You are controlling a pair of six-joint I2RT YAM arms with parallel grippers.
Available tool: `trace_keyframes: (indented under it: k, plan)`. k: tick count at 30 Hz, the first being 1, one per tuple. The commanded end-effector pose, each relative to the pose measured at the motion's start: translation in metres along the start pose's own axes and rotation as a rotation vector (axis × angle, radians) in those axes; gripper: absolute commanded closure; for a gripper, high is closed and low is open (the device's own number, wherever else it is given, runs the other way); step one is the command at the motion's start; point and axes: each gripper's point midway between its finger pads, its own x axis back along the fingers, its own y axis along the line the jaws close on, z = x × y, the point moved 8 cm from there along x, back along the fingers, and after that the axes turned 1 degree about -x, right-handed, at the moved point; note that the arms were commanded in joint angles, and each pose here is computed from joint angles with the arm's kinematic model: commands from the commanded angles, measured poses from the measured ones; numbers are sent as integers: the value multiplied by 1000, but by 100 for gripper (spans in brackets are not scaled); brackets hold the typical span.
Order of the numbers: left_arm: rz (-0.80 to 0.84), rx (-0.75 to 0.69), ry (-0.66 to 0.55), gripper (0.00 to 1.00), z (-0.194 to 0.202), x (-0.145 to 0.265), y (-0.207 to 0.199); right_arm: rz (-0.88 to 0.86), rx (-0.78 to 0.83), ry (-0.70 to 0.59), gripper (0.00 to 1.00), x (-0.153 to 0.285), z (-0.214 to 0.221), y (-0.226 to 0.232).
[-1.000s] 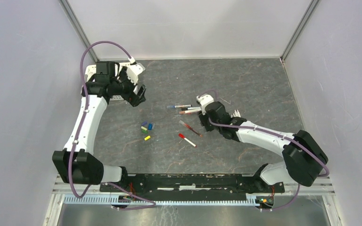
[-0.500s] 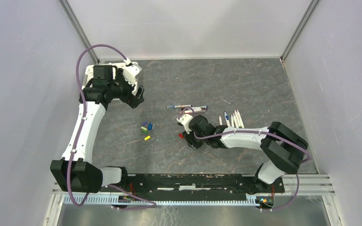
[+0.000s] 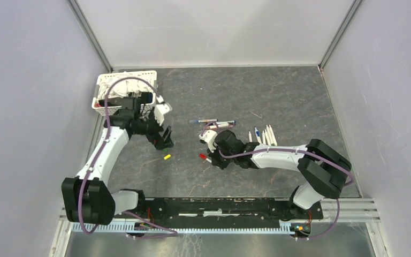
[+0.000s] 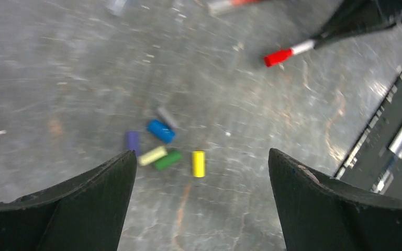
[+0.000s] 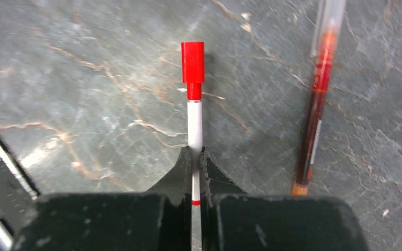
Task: Open the pen caps
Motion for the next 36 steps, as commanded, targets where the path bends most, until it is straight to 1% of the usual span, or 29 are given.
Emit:
trace_keyframes:
  k: [1, 5, 8, 11, 14, 17, 21, 23, 27, 33, 35, 36]
  plan:
    - [169, -186, -44, 0, 12, -12, -33, -170, 42, -122, 100, 20, -39, 14]
    - [281, -274, -35, 0, 21, -22, -59, -335, 30, -167, 100, 33, -55, 23]
    - [350, -323, -28, 0, 24, -27, -72, -458, 25, -173, 100, 39, -63, 29]
    - [429, -350, -18, 0, 25, -31, -83, -535, 26, -173, 100, 41, -70, 34]
    - [466, -371, -8, 0, 24, -34, -87, -590, 28, -167, 100, 42, -73, 37]
    - [473, -391, -6, 3, 23, -36, -87, -659, 33, -159, 100, 43, -73, 42]
    - [511, -411, -24, 13, 20, -35, -91, -699, 34, -132, 100, 41, -72, 44]
    - [533, -411, -29, 22, 19, -35, -93, -704, 33, -131, 100, 40, -73, 44]
    - [552, -420, -38, 42, 19, -35, -97, -714, 20, -143, 100, 40, -77, 43]
    - [586, -424, -22, 60, 24, -36, -103, -736, 12, -170, 100, 41, -85, 43]
    - [593, -427, -20, 70, 25, -36, -104, -739, 10, -169, 100, 41, -84, 43]
    - [594, -427, -19, 79, 25, -36, -104, -739, 3, -165, 100, 41, -84, 43]
